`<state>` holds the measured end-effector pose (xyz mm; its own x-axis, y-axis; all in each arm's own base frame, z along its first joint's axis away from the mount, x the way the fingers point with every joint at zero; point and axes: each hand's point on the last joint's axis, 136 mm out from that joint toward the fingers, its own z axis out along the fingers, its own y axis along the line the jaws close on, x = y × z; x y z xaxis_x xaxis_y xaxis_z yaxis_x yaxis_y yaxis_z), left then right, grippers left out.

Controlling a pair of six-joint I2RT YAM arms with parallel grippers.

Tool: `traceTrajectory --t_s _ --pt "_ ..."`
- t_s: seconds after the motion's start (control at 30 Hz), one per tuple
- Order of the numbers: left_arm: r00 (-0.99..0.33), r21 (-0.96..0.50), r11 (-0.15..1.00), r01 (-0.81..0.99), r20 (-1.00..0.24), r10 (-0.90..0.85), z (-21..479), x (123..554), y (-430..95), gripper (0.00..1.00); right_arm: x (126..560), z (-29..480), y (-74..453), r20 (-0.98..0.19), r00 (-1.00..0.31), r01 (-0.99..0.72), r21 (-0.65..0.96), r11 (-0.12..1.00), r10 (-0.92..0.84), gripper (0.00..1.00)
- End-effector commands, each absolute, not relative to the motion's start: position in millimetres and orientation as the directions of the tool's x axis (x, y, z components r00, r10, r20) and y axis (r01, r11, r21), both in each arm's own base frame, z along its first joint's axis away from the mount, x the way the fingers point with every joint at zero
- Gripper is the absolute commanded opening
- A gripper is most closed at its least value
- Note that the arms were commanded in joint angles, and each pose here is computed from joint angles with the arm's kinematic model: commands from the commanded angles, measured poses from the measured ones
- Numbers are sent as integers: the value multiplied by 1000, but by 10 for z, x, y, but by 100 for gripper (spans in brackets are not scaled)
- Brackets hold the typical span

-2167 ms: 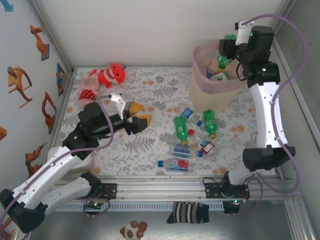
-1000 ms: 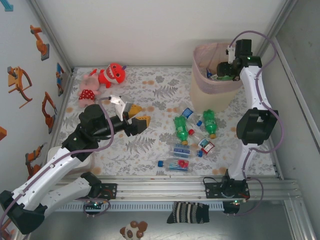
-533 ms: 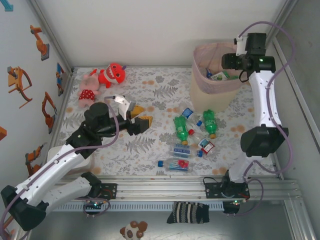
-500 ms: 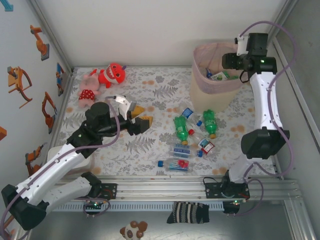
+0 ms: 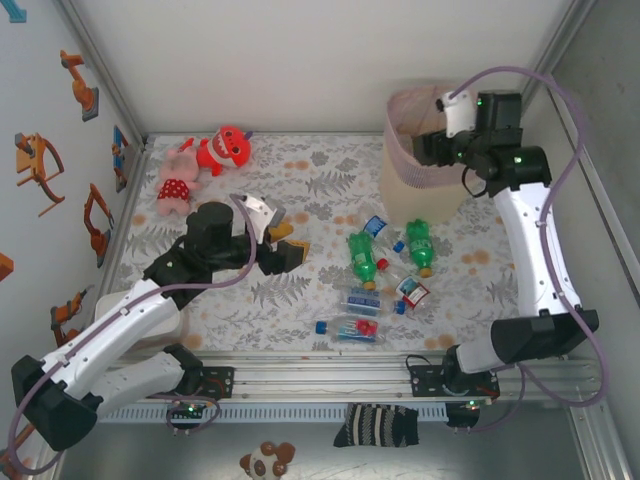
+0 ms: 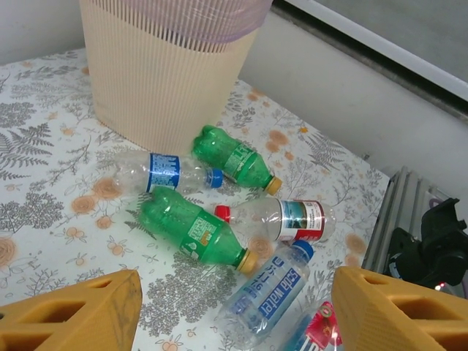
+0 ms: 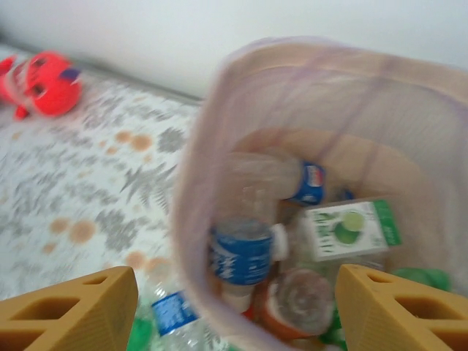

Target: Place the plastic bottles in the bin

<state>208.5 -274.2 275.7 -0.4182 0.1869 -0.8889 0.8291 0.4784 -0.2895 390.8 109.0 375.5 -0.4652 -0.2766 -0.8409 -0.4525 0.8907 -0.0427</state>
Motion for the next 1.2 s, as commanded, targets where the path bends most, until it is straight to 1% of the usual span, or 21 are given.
traceTrajectory --t_s 0.0,0.13,0.27,0.33,0.43,0.6,0.77,0.93,1.03,1.17 --pt "-452 -314 520 794 -878 160 2772 2186 -2744 68 3565 3608 1446 -798 -420 -607 -107 788 -432 70" --pt "-523 -324 606 727 -833 182 2633 2318 -2656 68 3263 3351 1744 -744 -405 -681 -143 718 -532 69" --pt "-572 -333 657 677 -799 185 2561 2408 -2557 68 2930 3081 2034 -684 -375 -761 -159 629 -626 69" --pt "-605 -355 685 636 -780 158 2530 2486 -2471 68 2774 2935 2177 -649 -354 -793 -173 584 -674 68" --pt "-657 -432 686 585 -749 90 2529 2583 -2357 68 2547 2693 2380 -580 -313 -832 -214 511 -753 68" --pt "-708 -467 739 485 -706 18 2471 2757 -2021 68 2156 2268 2689 -439 -241 -895 -244 373 -866 68" --pt "-734 -490 778 393 -677 -56 2468 2858 -1620 68 1813 1864 2905 -302 -175 -935 -248 255 -937 68" --pt "-724 -534 767 356 -677 -135 2549 2908 -1316 68 1542 1487 3099 -202 -127 -961 -217 171 -971 68" --pt "-705 -512 778 364 -698 -130 2562 2908 -1206 69 1396 1264 3201 -147 -102 -972 -197 131 -984 68" --pt "-676 -450 795 406 -733 -69 2494 2873 -1137 70 1264 1017 3307 -91 -73 -980 -181 88 -993 69"
